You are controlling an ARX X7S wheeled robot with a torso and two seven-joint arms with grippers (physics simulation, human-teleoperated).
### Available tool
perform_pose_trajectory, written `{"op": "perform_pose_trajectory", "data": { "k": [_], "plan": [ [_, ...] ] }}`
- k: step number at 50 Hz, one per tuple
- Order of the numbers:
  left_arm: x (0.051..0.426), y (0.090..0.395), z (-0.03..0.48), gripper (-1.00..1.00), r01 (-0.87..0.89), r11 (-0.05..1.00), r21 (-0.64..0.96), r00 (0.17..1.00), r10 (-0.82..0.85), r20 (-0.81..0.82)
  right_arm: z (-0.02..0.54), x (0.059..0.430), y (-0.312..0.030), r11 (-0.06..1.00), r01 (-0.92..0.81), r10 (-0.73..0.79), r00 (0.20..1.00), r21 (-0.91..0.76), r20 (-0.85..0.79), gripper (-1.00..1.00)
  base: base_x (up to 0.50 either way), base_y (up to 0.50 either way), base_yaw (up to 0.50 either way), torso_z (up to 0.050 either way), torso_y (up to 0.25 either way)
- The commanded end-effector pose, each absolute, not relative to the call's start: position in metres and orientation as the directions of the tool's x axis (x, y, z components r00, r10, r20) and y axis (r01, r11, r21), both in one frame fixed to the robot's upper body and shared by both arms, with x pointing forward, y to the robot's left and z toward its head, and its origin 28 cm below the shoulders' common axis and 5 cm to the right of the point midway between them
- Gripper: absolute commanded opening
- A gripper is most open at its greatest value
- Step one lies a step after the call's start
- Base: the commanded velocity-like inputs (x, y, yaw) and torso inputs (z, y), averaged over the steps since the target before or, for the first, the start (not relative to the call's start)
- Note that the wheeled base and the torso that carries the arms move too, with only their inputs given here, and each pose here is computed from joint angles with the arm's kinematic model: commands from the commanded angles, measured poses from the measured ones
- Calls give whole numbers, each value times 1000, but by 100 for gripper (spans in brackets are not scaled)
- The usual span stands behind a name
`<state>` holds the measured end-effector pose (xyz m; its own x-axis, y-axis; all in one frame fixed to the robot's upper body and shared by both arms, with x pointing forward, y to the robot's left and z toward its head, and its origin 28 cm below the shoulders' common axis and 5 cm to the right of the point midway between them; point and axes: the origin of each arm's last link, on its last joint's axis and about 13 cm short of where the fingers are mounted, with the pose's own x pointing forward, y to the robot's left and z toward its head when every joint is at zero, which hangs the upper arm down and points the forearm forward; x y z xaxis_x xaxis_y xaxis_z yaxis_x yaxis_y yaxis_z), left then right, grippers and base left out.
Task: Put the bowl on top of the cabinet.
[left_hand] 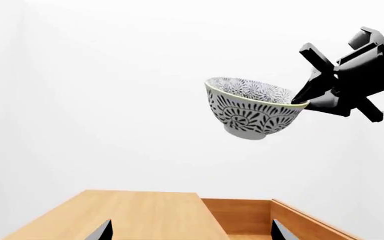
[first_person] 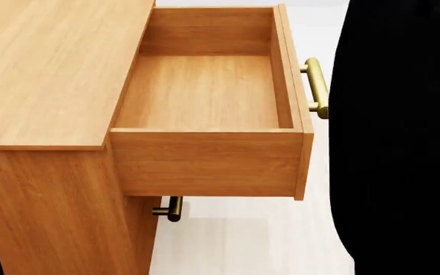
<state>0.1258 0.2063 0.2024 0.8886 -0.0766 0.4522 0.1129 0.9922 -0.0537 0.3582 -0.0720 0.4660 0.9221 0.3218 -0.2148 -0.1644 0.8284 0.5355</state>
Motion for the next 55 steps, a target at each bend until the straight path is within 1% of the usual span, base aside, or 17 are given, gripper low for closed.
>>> {"op": "perform_pose_trajectory", "data": {
  "k": [1, 10, 22, 26, 45, 50, 54, 55],
  "plan": [
    [125, 206, 203, 100, 117, 992, -56, 890, -79, 450, 458, 359, -46, 782, -265, 440, 876, 565, -198, -100, 0, 0, 0, 0, 0],
    [126, 206, 203, 100, 118, 991, -57, 892, -80, 446, 446, 361, -27, 769, -301, 490, 844, 563, -218, -100, 0, 0, 0, 0, 0],
    [125, 205, 202, 100, 125, 991, -56, 892, -87, 443, 438, 361, -17, 765, -330, 530, 810, 553, -250, -100, 0, 0, 0, 0, 0],
    [125, 205, 203, 100, 125, 991, -57, 891, -87, 445, 435, 358, -10, 754, -359, 565, 781, 550, -265, -100, 0, 0, 0, 0, 3],
    [124, 205, 203, 100, 125, 990, -58, 893, -87, 441, 420, 354, 3, 715, -440, 653, 698, 544, -294, -100, 0, 0, 0, 0, 0],
    [125, 206, 203, 100, 126, 990, -60, 893, -87, 441, 415, 354, 9, 691, -450, 679, 671, 565, -296, -100, 0, 0, 0, 0, 0],
    [124, 206, 203, 100, 125, 990, -62, 893, -86, 441, 410, 352, 15, 652, -457, 717, 632, 605, -295, -100, 0, 0, 0, 0, 0],
    [124, 206, 203, 100, 126, 990, -62, 893, -86, 441, 408, 352, 15, 659, -456, 711, 637, 597, -298, -100, 0, 0, 0, 0, 0]
  ]
}}
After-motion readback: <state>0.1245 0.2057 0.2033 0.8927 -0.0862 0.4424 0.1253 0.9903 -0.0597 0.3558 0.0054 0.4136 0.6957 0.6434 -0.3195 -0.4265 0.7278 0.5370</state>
